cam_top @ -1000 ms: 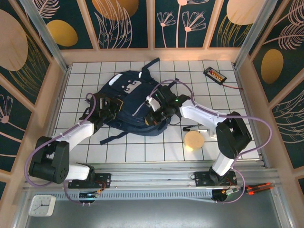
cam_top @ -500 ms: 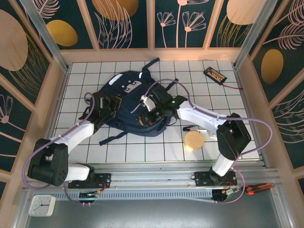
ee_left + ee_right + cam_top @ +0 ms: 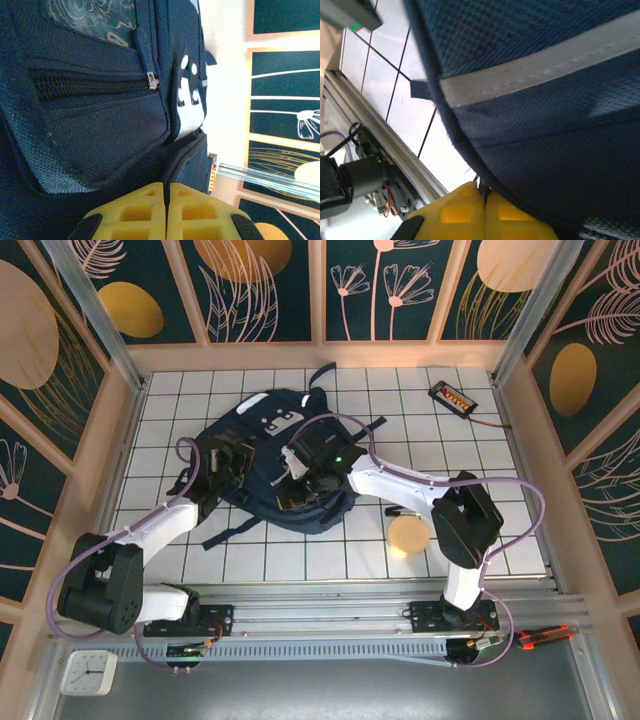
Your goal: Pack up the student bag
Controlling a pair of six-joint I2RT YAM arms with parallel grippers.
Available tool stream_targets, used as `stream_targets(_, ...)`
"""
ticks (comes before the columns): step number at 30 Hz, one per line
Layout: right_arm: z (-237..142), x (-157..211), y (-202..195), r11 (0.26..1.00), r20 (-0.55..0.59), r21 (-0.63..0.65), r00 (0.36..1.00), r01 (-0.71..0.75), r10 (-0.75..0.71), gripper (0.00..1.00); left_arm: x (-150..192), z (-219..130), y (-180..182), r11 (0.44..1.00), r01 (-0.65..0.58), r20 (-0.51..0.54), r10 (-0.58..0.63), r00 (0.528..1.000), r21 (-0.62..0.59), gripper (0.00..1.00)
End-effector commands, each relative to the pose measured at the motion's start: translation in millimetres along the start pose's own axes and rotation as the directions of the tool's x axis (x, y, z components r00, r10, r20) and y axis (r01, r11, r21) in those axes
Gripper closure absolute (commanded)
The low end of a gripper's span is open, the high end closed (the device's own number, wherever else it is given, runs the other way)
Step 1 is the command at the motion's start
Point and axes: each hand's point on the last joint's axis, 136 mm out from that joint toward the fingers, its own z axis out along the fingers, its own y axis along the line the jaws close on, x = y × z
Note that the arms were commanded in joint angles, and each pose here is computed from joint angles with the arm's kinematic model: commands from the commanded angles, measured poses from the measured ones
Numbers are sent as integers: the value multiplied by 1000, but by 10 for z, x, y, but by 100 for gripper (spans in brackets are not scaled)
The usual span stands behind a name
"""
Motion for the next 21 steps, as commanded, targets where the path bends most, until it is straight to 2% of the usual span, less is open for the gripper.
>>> stream_targets(1,-165,-460,-13,994,181,-17,978,-103,105,100,147,-194,-197,994,16,-35,-12,999,104,100)
stream_targets(6,-477,-698,-408,984,273,43,950,-171,153,100,252,-279,-59,995,33,-64,-27,998,99,100)
stream_targets(10,-582,-727,-543,983,282,64,948,-171,147,100,324,-249,-49,993,46,-77,-38,996,108,100)
stream_targets(16,-415,-505,-285,999,211,26,977,-46,40,100,350,-151,-133,991,46,-65,-39,997,122,100)
stream_targets(21,-228,-303,-106,997,136,56,989,45,-52,100,381,-72,-179,991,45,-43,-40,998,122,100)
